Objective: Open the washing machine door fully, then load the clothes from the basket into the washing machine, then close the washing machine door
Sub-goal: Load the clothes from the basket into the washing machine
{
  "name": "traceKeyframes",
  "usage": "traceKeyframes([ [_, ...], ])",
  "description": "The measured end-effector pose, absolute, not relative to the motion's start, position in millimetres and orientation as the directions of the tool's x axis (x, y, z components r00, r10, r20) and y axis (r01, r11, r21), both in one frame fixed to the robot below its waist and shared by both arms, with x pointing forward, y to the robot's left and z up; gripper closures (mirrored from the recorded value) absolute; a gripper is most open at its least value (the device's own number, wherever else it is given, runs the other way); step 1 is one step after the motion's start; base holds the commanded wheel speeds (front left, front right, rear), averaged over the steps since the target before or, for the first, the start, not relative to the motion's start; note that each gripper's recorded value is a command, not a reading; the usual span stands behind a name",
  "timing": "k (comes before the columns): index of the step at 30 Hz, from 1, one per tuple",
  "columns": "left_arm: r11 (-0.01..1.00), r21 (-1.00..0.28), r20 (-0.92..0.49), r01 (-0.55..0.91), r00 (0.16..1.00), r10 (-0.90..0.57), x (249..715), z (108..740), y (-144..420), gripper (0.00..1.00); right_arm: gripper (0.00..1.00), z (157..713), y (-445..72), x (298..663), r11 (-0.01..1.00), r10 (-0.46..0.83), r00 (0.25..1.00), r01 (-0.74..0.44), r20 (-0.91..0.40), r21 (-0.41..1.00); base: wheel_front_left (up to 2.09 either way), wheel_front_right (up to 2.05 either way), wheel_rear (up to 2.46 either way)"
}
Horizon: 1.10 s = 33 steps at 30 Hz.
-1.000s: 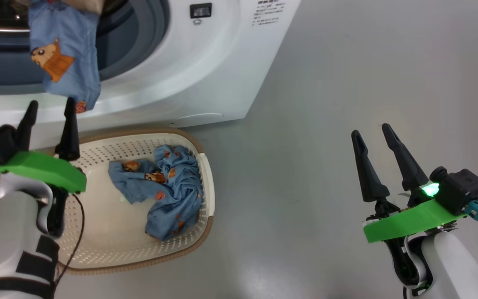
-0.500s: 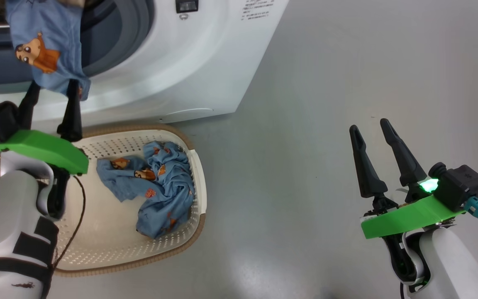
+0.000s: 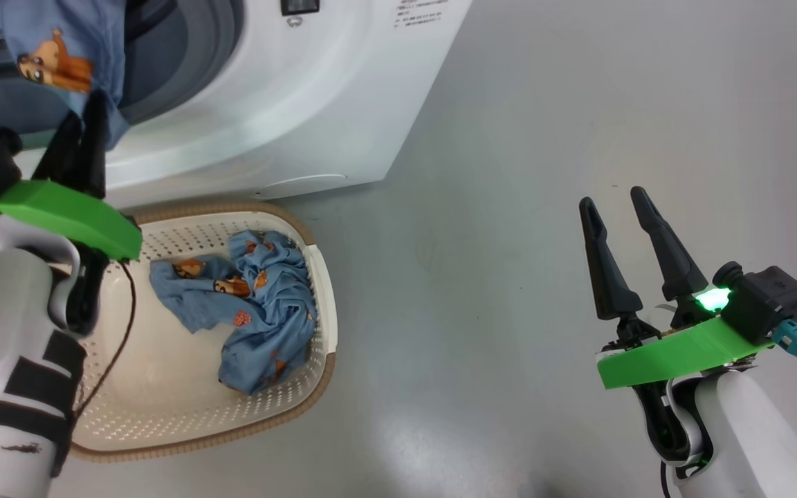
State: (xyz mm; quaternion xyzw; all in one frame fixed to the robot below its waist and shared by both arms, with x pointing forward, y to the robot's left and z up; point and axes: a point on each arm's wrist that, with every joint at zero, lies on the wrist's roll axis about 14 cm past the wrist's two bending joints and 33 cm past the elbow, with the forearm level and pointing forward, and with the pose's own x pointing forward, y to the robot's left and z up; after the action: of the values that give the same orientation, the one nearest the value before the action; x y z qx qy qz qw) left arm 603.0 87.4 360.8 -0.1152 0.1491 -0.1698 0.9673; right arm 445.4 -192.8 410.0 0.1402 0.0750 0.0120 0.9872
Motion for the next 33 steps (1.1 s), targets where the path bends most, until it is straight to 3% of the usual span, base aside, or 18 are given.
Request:
traceKeyframes([
  [15,0.943,-0.165,-0.168,0.29,0.933,-0.317,653,392,103,1.0,0.0,399,-190,446,0.957,0.04,0.985,0.011,-0.168,0.291,0.0,0.0,0.0],
  [33,0.973,-0.041,-0.202,0.227,0.952,-0.231,721,390,99,1.0,0.0,387,-189,455,0.957,0.036,0.981,0.021,-0.191,0.289,0.0,0.0,0.0],
])
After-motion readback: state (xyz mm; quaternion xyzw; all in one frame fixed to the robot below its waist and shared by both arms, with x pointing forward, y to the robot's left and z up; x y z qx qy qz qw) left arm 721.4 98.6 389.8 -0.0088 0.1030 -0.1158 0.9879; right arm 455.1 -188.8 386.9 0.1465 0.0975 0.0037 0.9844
